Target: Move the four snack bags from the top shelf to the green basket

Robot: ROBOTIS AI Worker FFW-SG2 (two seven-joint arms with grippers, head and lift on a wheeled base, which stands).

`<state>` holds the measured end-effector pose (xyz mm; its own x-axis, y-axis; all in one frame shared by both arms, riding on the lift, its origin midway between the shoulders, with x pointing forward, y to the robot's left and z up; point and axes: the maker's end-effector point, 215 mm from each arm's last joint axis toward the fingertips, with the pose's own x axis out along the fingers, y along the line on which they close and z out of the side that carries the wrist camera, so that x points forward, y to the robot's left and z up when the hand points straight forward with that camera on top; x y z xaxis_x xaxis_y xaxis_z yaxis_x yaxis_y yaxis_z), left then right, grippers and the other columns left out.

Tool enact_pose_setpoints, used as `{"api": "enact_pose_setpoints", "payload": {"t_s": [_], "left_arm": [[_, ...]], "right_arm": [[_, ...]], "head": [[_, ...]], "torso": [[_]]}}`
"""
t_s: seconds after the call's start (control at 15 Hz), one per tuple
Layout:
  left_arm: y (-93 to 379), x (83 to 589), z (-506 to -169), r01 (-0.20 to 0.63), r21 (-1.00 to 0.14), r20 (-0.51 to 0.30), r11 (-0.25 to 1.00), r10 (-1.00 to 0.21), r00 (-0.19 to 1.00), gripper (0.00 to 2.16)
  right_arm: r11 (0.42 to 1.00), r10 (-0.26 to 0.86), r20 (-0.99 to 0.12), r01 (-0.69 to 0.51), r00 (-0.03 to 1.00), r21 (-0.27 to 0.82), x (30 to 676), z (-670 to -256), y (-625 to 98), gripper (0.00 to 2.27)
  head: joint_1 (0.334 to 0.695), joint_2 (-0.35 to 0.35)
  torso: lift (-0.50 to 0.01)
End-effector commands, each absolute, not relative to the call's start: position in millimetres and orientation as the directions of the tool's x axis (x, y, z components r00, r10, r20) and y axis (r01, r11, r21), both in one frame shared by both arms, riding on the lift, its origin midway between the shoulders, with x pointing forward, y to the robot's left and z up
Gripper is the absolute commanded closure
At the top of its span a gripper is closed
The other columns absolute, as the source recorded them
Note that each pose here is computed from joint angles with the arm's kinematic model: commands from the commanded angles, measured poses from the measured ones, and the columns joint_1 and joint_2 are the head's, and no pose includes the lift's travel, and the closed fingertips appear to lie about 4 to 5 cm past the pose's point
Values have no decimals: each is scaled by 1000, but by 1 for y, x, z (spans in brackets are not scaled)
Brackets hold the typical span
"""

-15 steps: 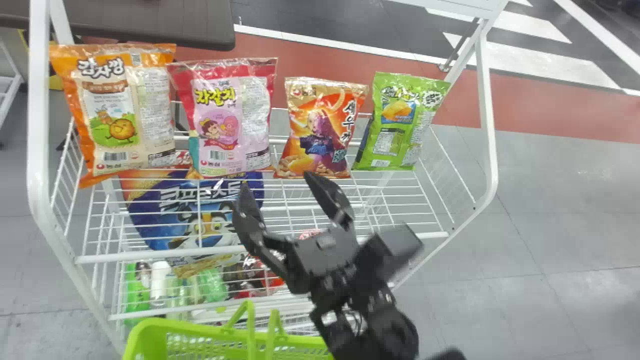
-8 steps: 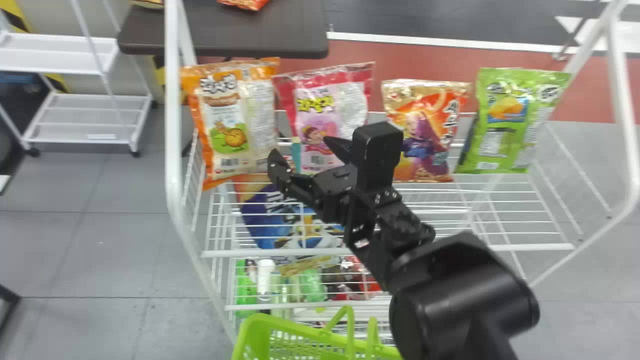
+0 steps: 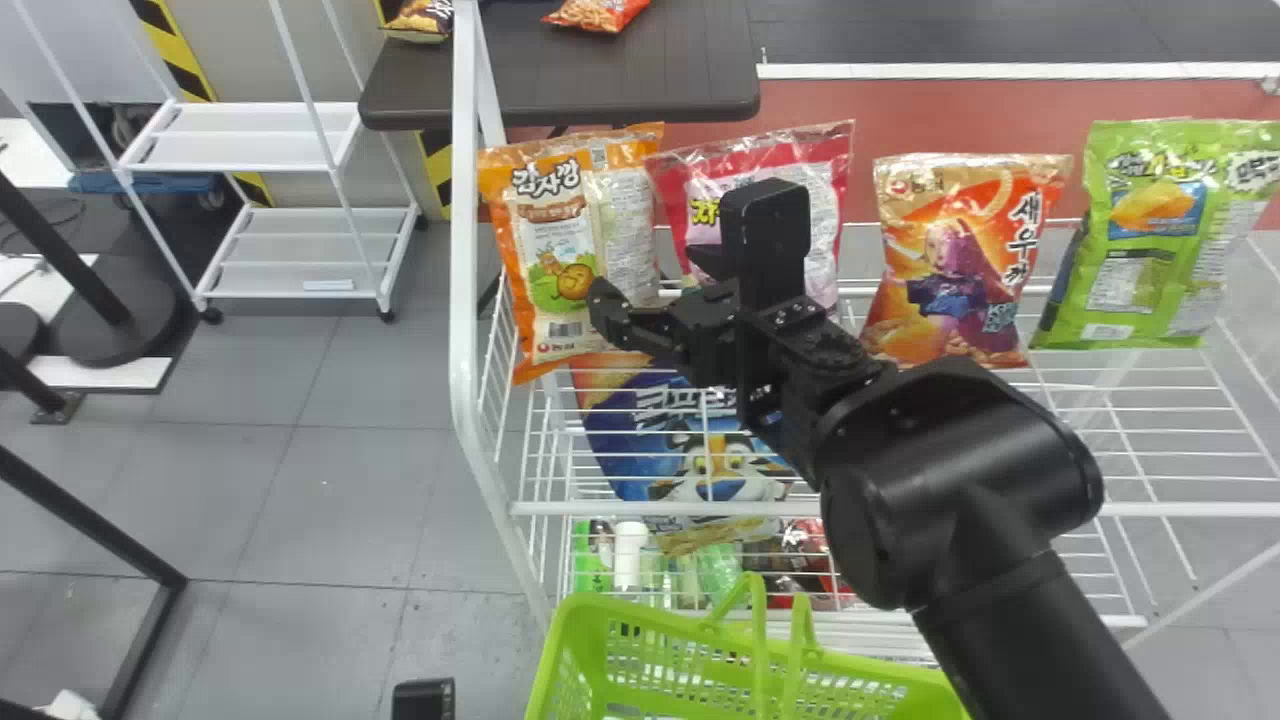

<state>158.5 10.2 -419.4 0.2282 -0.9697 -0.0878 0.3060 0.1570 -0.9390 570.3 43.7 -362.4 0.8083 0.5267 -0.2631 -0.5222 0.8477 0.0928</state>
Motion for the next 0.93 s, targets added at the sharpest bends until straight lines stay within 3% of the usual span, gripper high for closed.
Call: {"api": "enact_pose_setpoints", "payload": {"t_s": [0.0, 0.67, 0.8, 0.87], "left_arm": [[11, 162, -421, 304, -940, -84, 154, -969, 232, 1426], [14, 167, -426, 300, -940, -93, 164, -967, 239, 1426], [14, 167, -426, 298, -941, -90, 161, -967, 239, 1426], [14, 167, -425, 299, -941, -87, 159, -967, 240, 1426]], "right_arm": [[837, 544, -253, -538, 800, 96, 575, -359, 52, 218], [788, 611, -251, -608, 751, 101, 595, -371, 62, 225], [757, 648, -241, -645, 722, 102, 597, -368, 68, 576], [743, 664, -238, -661, 709, 104, 598, -365, 70, 1126]], "head": [[695, 83], [695, 115], [695, 115], [695, 119]], "torso": [[0], [0], [0], [0]]}}
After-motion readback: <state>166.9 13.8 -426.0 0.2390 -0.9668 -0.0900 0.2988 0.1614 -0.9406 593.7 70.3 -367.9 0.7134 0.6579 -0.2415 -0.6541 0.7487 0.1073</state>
